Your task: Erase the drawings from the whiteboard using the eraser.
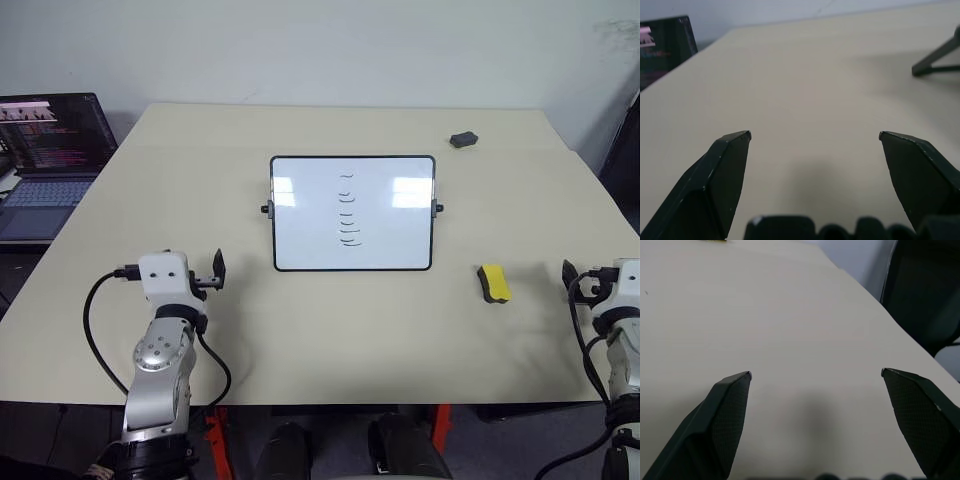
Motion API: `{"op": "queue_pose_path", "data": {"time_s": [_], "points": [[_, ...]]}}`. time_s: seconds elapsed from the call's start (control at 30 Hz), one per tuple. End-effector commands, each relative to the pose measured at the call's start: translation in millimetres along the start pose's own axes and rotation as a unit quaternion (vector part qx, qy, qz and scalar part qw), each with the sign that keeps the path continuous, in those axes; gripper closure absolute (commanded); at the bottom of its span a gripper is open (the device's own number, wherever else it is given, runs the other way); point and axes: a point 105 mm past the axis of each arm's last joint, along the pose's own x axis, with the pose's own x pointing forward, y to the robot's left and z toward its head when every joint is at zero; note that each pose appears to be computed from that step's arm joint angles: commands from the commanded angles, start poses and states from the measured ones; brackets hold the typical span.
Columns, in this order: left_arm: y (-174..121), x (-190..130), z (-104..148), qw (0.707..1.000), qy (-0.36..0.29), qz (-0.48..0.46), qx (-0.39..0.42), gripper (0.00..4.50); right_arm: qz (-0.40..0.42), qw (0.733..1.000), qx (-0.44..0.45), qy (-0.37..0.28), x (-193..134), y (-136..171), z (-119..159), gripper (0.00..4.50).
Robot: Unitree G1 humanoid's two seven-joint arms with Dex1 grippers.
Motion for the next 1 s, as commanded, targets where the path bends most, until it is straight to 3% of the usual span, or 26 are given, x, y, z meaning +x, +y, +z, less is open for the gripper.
{"op": "queue_pose_path", "data": {"time_s": [0.03,0.17,0.37,0.7,0.8,1.0], "points": [[-5,1,19,0.999,-0.035,-0.023,-0.01,0.0,0.007,1.0,0.01,-0.024,-1,-6,19,0.05],[-6,1,24,0.998,-0.043,-0.039,-0.017,0.0,-0.002,0.999,0.005,-0.048,-4,-1,32,0.05],[-19,-16,45,0.986,-0.066,-0.147,-0.035,0.0,0.021,0.998,0.024,-0.046,-10,22,35,0.05],[9,-19,80,0.974,-0.072,-0.213,0.014,0.0,0.038,0.992,0.097,-0.067,-43,61,47,0.05],[-4,-20,94,0.96,-0.077,-0.27,0.016,0.0,0.035,0.995,0.068,-0.058,-48,63,46,0.05],[-33,-20,102,0.92,-0.066,-0.385,0.025,0.0,0.058,0.991,0.109,-0.06,-56,65,59,0.05]]}}
